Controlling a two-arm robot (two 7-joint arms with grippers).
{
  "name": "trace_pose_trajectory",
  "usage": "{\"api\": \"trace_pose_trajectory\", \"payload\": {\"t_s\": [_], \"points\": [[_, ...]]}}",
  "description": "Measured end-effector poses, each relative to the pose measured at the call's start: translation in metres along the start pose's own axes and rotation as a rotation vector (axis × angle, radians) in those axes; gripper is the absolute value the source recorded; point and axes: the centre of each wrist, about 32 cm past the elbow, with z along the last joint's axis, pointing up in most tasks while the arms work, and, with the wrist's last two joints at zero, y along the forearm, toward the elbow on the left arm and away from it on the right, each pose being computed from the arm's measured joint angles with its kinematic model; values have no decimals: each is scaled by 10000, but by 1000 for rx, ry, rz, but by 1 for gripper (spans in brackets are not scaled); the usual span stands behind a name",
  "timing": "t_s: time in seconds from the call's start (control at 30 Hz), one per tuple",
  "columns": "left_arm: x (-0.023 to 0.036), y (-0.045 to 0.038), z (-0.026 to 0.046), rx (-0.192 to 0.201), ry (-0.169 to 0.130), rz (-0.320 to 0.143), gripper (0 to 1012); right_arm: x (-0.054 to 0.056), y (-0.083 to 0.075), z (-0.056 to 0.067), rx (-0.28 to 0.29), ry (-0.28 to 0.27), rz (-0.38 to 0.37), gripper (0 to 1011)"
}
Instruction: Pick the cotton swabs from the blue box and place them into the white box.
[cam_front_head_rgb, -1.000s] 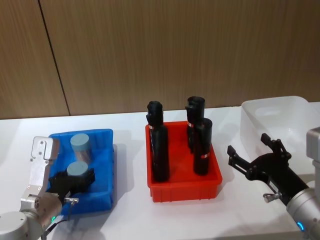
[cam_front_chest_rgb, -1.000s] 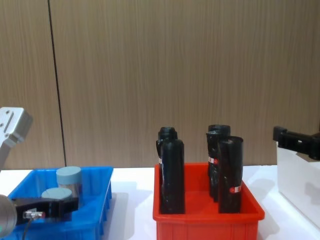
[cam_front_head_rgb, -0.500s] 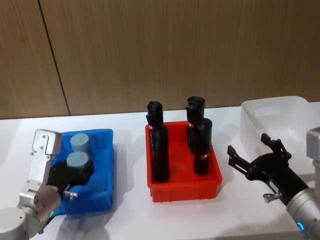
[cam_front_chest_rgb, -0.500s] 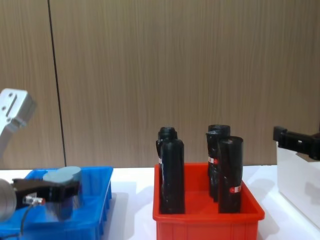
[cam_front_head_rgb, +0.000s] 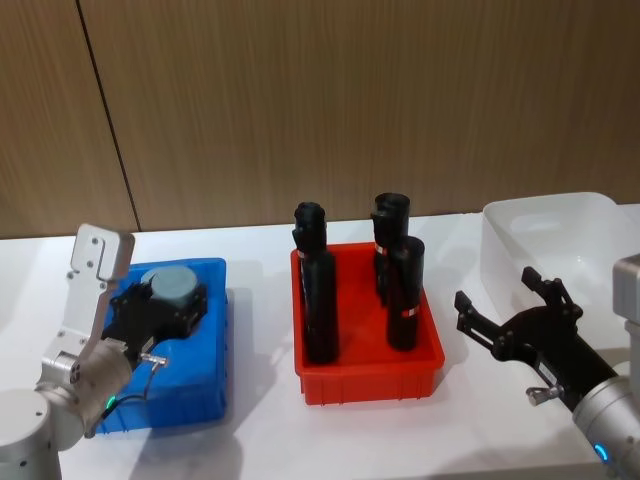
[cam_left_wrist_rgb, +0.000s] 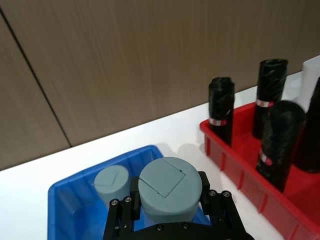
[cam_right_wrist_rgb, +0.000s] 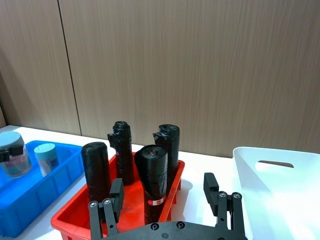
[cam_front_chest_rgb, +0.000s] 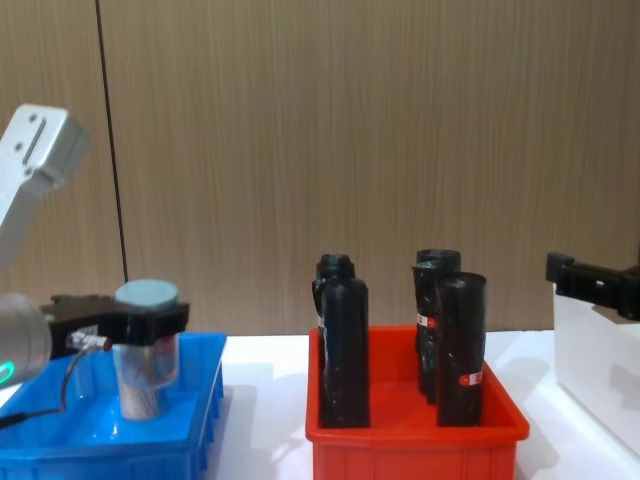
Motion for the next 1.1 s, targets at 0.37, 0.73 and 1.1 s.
{"api": "trace_pose_trajectory", "payload": {"t_s": [0.37, 0.73, 1.1], "points": [[-76, -66, 260, -34, 12, -160, 666, 0, 0, 0, 0, 0, 0, 1002], [-165, -218, 507, -26, 43, -337, 665, 0, 0, 0, 0, 0, 0, 1002], [-283, -506, 734, 2, 88, -509, 665, 0, 0, 0, 0, 0, 0, 1002]]}}
